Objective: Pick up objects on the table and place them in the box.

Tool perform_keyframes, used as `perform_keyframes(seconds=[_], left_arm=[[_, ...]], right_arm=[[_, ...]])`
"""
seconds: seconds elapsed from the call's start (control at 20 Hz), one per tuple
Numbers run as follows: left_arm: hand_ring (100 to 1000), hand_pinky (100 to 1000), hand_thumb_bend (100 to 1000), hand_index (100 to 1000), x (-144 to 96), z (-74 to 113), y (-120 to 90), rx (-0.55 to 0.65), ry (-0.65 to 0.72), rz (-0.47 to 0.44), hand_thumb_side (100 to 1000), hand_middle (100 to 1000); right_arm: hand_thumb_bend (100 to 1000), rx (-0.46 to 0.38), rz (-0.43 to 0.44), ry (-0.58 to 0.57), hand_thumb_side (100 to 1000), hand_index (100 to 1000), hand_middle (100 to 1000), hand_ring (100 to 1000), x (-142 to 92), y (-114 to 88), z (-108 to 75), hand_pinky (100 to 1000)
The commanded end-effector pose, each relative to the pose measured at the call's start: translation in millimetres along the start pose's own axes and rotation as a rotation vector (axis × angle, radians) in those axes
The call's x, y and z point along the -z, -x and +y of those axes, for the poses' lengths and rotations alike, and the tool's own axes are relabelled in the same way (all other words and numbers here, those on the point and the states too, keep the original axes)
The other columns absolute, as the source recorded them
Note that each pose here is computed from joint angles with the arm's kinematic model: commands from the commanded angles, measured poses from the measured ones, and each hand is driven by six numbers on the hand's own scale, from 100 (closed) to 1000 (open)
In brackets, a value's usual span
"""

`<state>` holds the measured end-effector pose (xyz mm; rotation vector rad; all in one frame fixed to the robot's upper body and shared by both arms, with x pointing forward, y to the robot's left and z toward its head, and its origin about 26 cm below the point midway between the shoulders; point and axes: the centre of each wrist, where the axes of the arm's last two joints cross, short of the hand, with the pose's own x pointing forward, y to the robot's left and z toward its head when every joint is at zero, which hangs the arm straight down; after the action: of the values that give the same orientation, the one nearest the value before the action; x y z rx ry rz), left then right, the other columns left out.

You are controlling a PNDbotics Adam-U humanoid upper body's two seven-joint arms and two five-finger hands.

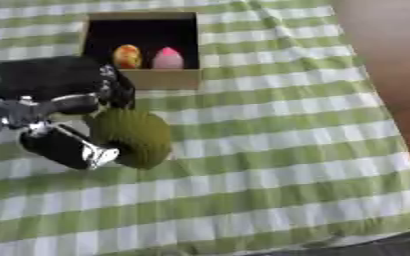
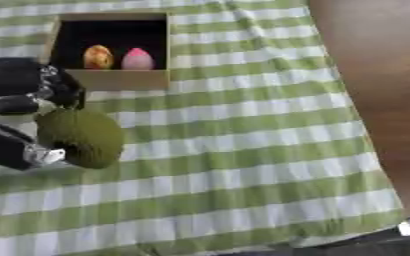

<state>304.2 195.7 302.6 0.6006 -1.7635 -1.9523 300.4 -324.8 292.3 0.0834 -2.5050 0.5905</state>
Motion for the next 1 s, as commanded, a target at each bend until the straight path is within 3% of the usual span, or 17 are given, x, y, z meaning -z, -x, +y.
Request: perform_keyframes(seconds=[0.05, 0.2, 0.4, 1.0], left_arm=[[583, 588, 100, 550, -7.1, 29.6, 7.9, 0.006, -0.127, 0.060, 276, 514], [585, 586, 100, 551, 10.0, 43.7, 30.4, -0.014, -0.201, 0.112, 287, 513], [587, 586, 100, 551, 36.6, 47.7, 66.5, -0.020, -0.257, 0.146, 290, 515], [591, 594, 100, 560, 82.8, 28.4, 138.8, -0.066, -0.329, 0.323, 305, 519]], right_arm=[[100, -0.038, -0.013, -0.013, 528, 944, 621, 950, 3.9, -8.4, -6.6, 1000], [100, -0.037, -0.015, -0.017, 528, 943, 621, 950, 4.3, -8.1, -6.3, 1000], [100, -0.036, -0.019, -0.020, 528, 944, 620, 951, 5.1, -7.9, -6.1, 1000], [100, -0.025, -0.045, -0.038, 529, 944, 618, 952, 10.8, -8.9, -3.8, 1000]])
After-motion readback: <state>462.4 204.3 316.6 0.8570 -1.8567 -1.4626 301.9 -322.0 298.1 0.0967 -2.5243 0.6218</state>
